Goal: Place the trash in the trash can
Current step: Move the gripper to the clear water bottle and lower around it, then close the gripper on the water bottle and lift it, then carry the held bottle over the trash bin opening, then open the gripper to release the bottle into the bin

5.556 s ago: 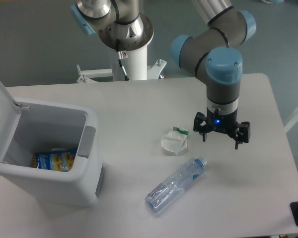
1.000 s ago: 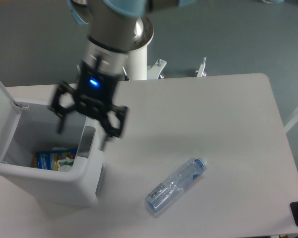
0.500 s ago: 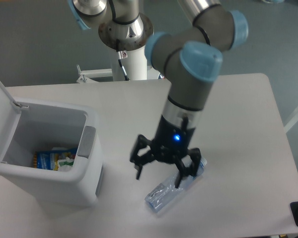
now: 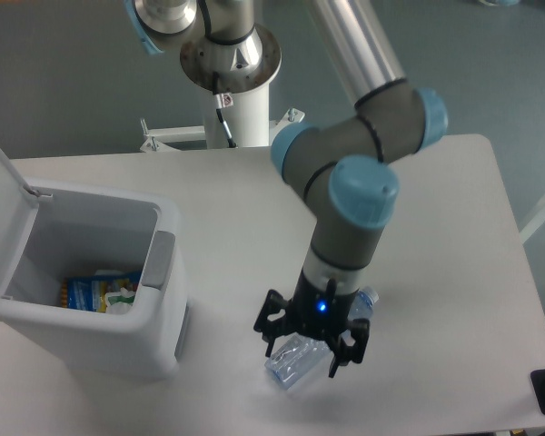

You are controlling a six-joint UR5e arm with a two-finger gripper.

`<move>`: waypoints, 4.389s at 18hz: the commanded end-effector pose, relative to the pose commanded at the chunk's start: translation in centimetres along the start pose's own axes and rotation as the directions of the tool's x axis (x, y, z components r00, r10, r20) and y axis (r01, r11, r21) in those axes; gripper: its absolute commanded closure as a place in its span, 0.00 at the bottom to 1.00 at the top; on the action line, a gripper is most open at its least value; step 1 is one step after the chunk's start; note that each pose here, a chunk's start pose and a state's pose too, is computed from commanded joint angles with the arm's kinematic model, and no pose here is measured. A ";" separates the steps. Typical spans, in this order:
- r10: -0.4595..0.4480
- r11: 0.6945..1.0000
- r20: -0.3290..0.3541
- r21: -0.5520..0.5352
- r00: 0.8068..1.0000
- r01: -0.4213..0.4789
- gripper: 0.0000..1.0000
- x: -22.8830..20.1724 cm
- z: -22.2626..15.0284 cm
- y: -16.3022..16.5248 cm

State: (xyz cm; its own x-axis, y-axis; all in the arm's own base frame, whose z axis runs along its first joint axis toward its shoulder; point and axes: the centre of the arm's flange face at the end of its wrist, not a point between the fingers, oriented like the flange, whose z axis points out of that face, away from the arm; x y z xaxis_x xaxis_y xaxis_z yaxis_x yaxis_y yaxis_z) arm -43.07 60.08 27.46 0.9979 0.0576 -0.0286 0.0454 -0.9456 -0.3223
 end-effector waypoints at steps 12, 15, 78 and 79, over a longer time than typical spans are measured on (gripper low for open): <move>0.138 0.979 -0.010 -0.150 0.990 -0.138 0.00 0.9 3.7 0.0; 0.138 0.976 -0.025 -0.164 0.990 -0.141 0.00 1.1 4.9 0.3; 0.273 0.707 -0.508 0.682 0.817 0.187 0.00 14.7 -28.3 -6.9; 0.256 0.705 -0.505 0.681 0.825 0.198 0.00 13.6 -28.3 -6.4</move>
State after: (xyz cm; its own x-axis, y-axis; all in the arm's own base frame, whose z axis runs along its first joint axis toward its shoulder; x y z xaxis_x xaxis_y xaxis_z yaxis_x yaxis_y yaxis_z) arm -28.55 57.83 55.93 0.8574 -0.3561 0.3715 0.1984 -0.4374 -0.8771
